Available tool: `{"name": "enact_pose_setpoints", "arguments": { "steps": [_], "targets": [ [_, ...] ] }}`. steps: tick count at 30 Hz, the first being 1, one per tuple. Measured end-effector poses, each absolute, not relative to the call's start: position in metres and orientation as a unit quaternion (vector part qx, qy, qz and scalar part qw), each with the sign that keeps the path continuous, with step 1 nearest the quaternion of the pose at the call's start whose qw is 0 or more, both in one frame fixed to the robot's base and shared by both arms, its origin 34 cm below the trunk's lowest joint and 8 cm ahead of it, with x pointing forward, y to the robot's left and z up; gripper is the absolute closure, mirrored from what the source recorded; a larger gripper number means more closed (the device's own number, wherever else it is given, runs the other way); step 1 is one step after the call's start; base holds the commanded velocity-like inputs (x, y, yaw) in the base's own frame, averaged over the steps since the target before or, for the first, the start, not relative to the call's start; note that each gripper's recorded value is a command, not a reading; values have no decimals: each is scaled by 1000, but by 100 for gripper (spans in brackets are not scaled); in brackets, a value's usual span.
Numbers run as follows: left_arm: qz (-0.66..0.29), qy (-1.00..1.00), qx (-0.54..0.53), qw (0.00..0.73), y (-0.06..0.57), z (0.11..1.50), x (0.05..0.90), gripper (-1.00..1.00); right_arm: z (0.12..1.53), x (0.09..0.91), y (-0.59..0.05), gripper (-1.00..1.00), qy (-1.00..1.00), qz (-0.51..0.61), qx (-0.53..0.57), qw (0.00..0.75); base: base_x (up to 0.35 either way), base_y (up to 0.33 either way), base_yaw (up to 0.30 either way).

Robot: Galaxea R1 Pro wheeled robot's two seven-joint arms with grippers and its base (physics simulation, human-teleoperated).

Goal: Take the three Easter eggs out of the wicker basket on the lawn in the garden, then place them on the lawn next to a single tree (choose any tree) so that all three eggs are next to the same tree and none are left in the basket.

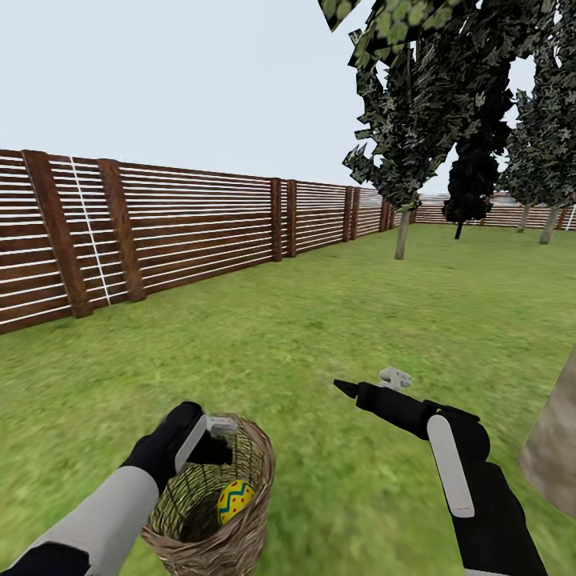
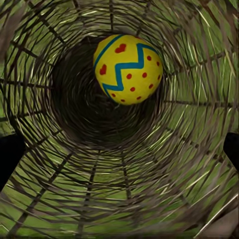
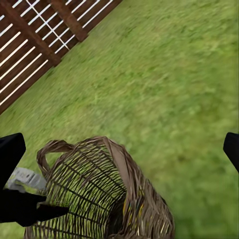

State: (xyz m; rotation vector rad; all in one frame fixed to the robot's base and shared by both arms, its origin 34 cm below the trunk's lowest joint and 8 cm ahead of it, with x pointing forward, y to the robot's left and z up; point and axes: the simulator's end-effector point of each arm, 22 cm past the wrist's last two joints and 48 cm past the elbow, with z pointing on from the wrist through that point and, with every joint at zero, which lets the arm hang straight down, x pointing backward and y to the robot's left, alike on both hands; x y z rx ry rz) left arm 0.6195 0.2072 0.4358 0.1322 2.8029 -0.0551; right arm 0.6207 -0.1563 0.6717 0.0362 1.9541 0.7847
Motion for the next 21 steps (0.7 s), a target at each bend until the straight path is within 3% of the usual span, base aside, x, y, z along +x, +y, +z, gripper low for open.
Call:
{"name": "enact_pose_setpoints", "arguments": {
  "steps": [15,21],
  "targets": [
    [-23,989,43,141,205,420,606,-100,672,621,-156,-100,806,324,15,495,0,0,-2],
    [-25,989,41,142,206,421,606,-100,674,620,-156,-100,805,324,15,496,0,94,-140]
  ]
}}
